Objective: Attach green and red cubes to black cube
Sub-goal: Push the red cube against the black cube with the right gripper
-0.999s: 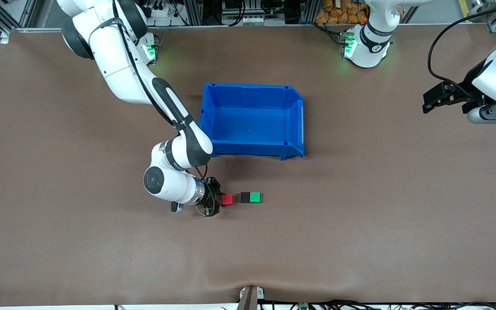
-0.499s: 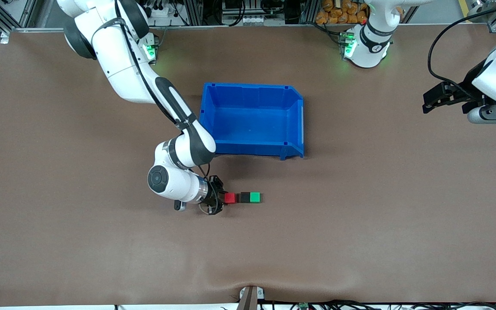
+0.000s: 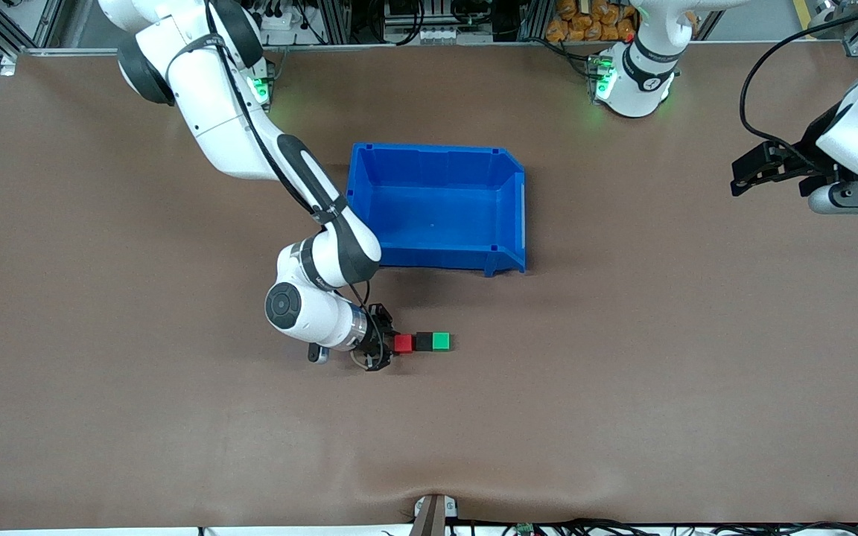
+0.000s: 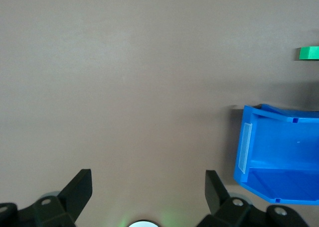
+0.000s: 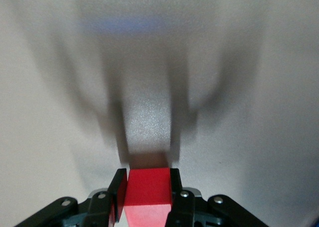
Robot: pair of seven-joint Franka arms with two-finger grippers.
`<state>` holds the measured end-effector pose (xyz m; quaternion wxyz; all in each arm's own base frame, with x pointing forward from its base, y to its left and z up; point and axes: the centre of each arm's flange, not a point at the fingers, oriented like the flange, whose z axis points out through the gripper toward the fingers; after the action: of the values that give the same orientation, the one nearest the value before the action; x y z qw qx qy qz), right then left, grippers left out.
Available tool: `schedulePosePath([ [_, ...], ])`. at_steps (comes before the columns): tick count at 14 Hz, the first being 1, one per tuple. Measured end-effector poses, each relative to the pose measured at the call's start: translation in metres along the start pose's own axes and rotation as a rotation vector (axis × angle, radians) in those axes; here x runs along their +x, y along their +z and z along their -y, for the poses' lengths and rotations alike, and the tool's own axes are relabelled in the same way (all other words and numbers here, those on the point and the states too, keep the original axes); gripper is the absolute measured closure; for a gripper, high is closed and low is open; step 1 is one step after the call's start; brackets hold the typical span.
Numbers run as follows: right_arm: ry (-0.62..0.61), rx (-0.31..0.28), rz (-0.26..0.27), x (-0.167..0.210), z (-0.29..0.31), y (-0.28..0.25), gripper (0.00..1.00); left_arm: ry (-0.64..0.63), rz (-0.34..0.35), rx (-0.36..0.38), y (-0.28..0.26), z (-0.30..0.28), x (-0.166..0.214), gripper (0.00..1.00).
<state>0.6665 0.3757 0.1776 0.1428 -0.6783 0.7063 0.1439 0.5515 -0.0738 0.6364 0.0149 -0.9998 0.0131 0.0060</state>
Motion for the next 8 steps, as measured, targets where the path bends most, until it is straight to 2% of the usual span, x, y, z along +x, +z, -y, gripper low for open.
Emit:
schedulePosePath([
  [8, 0.007, 0.006, 0.005, -0.009, -0.0012, 0.004, 0.61, 0.001, 0.0, 0.0, 0.0, -0.0005, -0.0001, 0.0],
])
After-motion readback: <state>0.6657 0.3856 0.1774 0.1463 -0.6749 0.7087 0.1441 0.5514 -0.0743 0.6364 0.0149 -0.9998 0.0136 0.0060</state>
